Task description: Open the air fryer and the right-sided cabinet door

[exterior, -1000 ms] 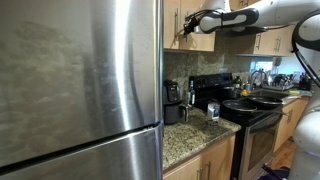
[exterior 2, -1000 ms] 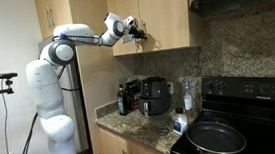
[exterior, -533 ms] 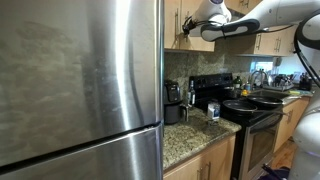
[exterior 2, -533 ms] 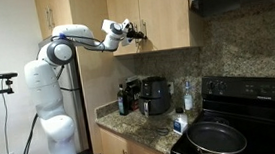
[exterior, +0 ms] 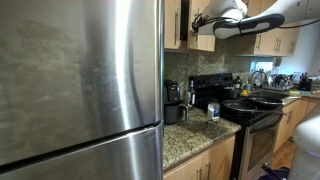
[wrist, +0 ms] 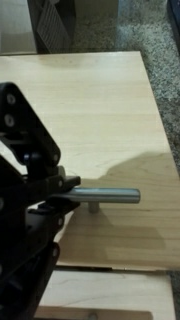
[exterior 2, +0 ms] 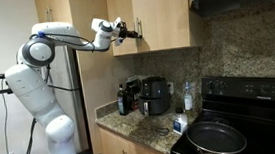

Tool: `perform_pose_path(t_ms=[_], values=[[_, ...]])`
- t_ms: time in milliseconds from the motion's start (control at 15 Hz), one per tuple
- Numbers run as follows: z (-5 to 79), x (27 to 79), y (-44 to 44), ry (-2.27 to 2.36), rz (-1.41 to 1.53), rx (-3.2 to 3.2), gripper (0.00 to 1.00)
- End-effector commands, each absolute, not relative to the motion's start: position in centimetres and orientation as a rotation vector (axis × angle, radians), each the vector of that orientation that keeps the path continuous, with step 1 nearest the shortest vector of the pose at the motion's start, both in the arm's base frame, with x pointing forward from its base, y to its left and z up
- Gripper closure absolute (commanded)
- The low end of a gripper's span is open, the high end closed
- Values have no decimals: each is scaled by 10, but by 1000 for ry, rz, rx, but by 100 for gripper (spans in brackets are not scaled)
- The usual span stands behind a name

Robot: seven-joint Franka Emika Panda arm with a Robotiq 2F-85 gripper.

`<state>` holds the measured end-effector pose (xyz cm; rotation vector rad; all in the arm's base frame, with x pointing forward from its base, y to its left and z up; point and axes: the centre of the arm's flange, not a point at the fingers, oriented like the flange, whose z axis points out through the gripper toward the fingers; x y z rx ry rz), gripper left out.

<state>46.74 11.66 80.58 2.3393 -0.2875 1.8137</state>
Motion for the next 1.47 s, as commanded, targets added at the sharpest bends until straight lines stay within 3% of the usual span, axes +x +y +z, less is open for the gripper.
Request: perform_pose_path(t_ms=[0,733,1267,1333,1400], values=[[800,401,63,-453,1724,2241,100],[780,268,-26,-737,1626,2092,100],[742,145,-142,-1256,1271,1873,100],[743,144,-144,-1354,1256,1896,74],[745,146,-141,-1424,1278,1937,71]])
